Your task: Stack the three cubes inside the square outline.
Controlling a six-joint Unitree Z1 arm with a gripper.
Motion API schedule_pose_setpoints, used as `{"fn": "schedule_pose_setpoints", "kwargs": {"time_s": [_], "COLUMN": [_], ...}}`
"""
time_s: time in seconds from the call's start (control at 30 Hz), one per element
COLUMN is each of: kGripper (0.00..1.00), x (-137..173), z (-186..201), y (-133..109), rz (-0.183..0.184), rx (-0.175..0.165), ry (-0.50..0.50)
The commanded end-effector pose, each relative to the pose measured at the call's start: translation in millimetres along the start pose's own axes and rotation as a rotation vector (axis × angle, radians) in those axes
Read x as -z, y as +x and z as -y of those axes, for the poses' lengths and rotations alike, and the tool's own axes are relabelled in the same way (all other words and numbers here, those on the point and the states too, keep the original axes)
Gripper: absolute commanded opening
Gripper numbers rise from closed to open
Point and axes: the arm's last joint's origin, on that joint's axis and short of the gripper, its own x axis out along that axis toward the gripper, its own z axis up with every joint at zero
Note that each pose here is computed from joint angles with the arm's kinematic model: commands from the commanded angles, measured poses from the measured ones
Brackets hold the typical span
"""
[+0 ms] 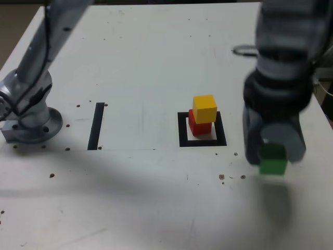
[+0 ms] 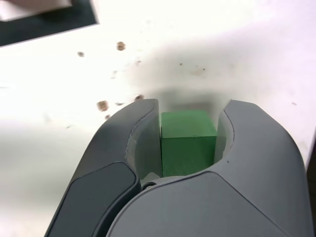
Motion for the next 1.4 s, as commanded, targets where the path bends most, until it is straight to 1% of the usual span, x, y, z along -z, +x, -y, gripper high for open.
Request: {"fn": "schedule_pose_setpoints", "kwargs": {"time_s": [0.0, 0.13, 0.27, 0.43, 0.57, 0.8, 1.03, 1.17, 1.37], "kGripper": [0.04, 0.04, 0.04, 0.04, 0.04, 0.05, 0.05, 0.05, 0.05], "x": [9, 23, 44, 71, 83, 94, 96, 96, 92], "z": [-8, -21, -45, -77, -93, -112, -125, -127, -125], "y": [-16, -33, -47, -67, -74, -71, -56, -51, -40], "rz": [0.008, 0.003, -0.009, -0.024, -0.037, -0.061, -0.095, -0.101, -0.110], "rx": [0.000, 0.001, 0.000, -0.016, -0.025, -0.028, -0.036, -0.029, -0.006], "ry": [-0.006, -0.012, -0.023, -0.032, -0.040, -0.071, -0.093, -0.096, -0.099]}}
